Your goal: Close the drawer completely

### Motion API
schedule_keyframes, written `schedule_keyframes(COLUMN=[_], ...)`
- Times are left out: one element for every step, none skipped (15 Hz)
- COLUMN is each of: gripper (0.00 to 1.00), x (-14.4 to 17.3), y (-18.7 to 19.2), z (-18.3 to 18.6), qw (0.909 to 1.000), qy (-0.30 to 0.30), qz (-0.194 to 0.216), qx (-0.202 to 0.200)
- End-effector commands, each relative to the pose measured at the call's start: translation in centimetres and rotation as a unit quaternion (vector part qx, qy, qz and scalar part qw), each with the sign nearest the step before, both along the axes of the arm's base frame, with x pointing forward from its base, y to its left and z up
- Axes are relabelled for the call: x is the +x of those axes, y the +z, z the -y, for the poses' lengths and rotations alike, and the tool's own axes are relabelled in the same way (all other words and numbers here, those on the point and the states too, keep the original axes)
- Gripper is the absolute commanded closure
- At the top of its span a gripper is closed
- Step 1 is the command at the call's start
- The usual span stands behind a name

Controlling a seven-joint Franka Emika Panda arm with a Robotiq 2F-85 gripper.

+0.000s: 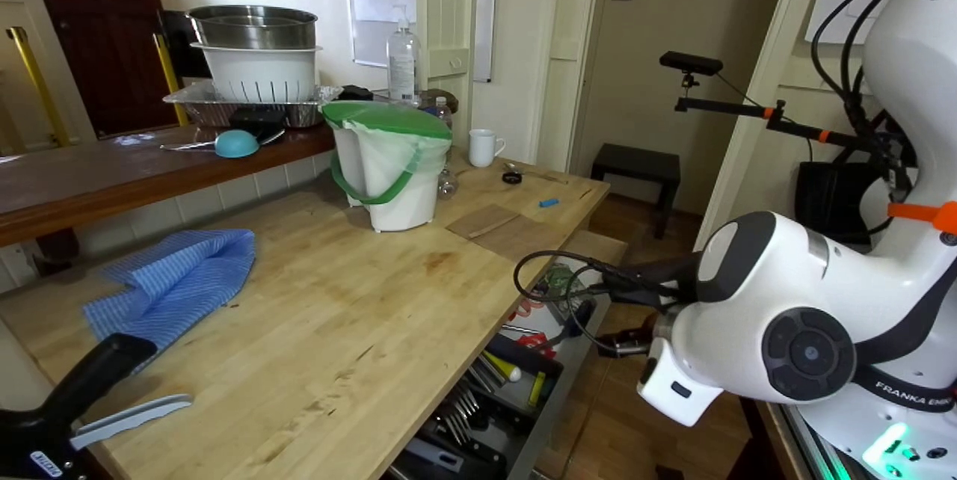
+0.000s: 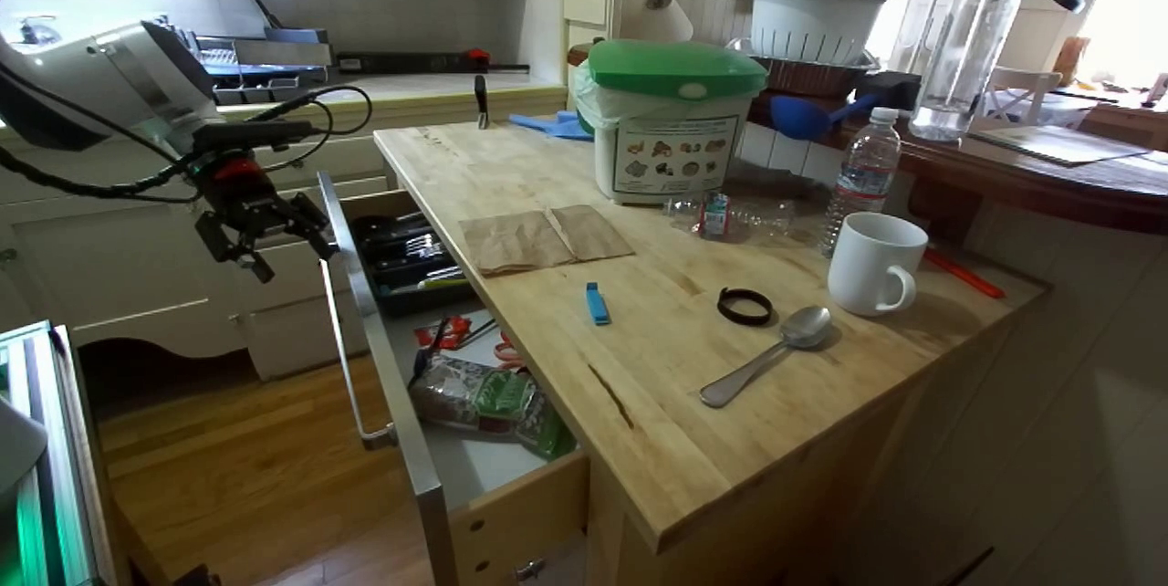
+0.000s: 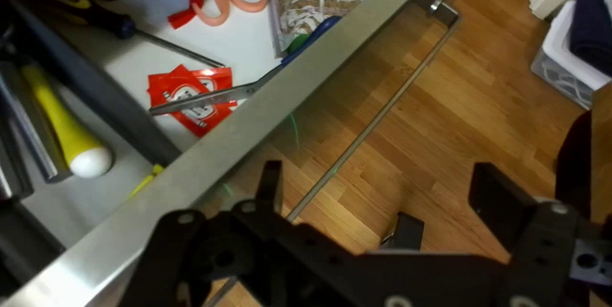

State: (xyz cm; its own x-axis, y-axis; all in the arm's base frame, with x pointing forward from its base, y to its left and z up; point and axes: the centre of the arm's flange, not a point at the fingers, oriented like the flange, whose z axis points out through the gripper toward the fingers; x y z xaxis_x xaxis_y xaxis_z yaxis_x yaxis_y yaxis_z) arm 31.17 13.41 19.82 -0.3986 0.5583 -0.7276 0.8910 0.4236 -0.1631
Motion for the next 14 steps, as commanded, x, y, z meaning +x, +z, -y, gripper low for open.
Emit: schedule_keyframes(gripper=[0.00, 0.00, 0.00, 0.00, 0.00, 0.00, 0.00, 0.00, 0.00, 0.00, 0.00, 0.00, 0.00, 0.00], x=[-2.4, -2.8, -2.9, -3.3, -3.1, -3.1, -3.3, -3.5, -3.5, -3.1, -2.8, -2.6, -2.6, -2.6], y=[-1.8, -1.9, -2.5, -2.7, -3.2, -1.8, -2.1, -2.3, -2.5, -2.8, -3.0, -3.1, -3.2, -3.4], z=[-2.8, -3.7, -4.5, -5.3, -5.7, -5.2, -5.6, -5.7, -5.7, -5.6, -5.7, -5.8, -5.8, -5.9], qw=[0.9949, 0.9916, 0.9874, 0.9823, 0.9778, 0.9861, 0.9835, 0.9821, 0.9816, 0.9774, 0.9707, 0.9652, 0.9557, 0.9467], qy=[0.099, 0.128, 0.156, 0.185, 0.206, 0.164, 0.178, 0.185, 0.188, 0.208, 0.237, 0.259, 0.293, 0.320], qz=[-0.005, -0.007, -0.009, -0.014, -0.028, -0.013, -0.017, -0.019, -0.021, -0.026, -0.023, -0.017, -0.008, -0.002], qx=[-0.017, -0.020, -0.023, -0.026, -0.028, -0.026, -0.027, -0.029, -0.030, -0.030, -0.030, -0.031, -0.033, -0.033])
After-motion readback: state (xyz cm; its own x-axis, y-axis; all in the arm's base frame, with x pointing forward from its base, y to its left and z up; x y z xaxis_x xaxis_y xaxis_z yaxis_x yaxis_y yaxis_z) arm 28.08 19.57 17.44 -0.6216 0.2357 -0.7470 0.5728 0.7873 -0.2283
